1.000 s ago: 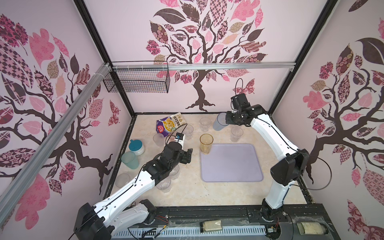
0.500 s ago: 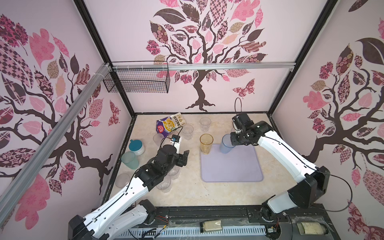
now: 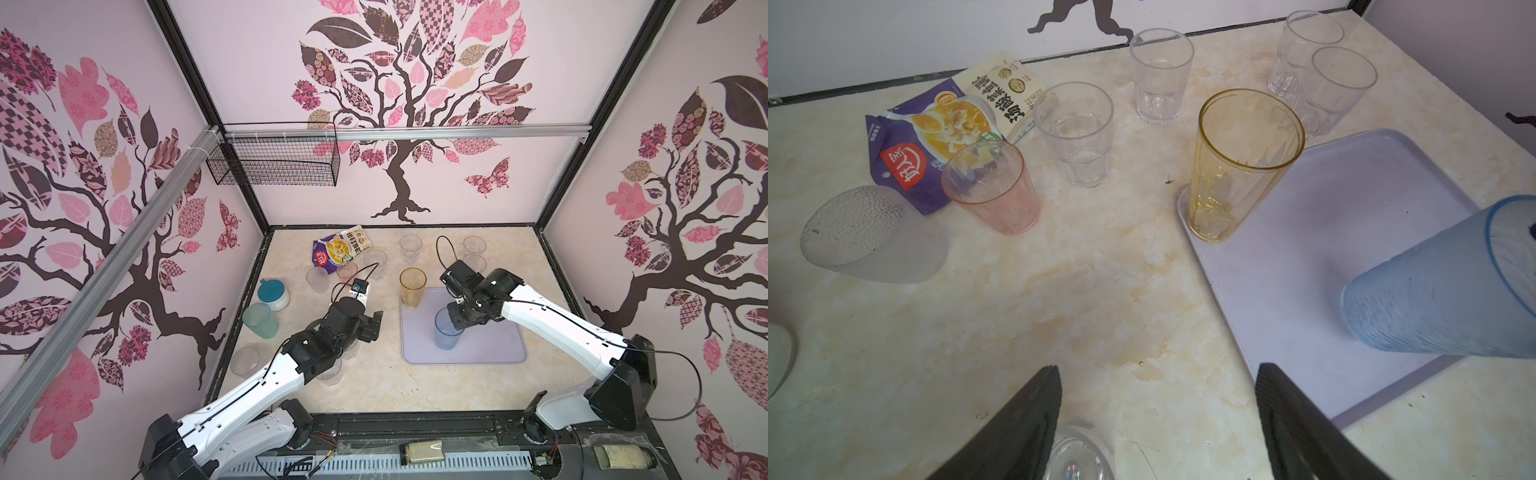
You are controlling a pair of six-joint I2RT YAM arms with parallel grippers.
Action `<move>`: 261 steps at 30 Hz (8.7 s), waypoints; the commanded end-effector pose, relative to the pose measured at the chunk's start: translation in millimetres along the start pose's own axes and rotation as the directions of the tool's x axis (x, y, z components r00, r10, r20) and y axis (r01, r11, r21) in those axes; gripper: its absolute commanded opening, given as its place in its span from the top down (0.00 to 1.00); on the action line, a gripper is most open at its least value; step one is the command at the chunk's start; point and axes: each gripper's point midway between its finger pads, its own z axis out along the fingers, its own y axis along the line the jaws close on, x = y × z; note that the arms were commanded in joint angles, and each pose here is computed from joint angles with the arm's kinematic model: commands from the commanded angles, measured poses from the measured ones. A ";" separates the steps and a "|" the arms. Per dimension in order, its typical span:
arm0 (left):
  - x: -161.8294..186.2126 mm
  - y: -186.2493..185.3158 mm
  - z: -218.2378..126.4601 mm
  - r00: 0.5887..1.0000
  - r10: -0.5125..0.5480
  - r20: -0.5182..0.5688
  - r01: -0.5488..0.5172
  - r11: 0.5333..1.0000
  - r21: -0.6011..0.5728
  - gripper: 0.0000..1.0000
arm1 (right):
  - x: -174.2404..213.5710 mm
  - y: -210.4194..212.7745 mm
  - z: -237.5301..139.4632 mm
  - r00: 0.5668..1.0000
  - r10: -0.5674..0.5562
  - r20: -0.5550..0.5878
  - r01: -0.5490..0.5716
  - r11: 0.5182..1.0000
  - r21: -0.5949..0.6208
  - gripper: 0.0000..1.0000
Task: Place the glasses into the tray
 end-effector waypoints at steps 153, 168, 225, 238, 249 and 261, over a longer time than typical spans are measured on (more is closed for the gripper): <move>47.4 288.0 -49.1 0.724 -0.674 0.148 0.525 0.400 -0.751 0.15 | -65.6 21.1 5.9 0.965 0.197 0.171 -0.140 0.944 -0.300 0.42; 57.7 312.6 -19.3 0.695 -0.707 0.130 0.562 0.422 -0.711 0.22 | -53.9 14.3 7.8 0.966 0.197 0.170 -0.145 0.949 -0.279 0.42; -48.9 213.5 -51.8 0.864 -0.496 0.090 0.459 0.700 -0.547 1.00 | -64.0 5.3 4.0 0.945 0.232 0.229 -0.173 0.953 -0.250 0.42; -30.3 67.3 -37.2 0.948 -0.226 -0.226 0.179 0.961 -0.210 1.00 | -73.2 -12.9 -7.2 0.929 0.246 0.276 -0.187 0.956 -0.226 0.42; 11.8 15.1 -50.8 0.916 -0.143 -0.374 0.150 0.989 -0.010 1.00 | -68.2 -11.8 5.5 0.928 0.285 0.240 -0.220 0.940 -0.262 0.42; 28.4 -94.0 -20.4 0.924 0.043 -0.379 0.007 0.991 0.130 1.00 | -63.4 -11.0 11.1 0.928 0.299 0.225 -0.235 0.934 -0.269 0.42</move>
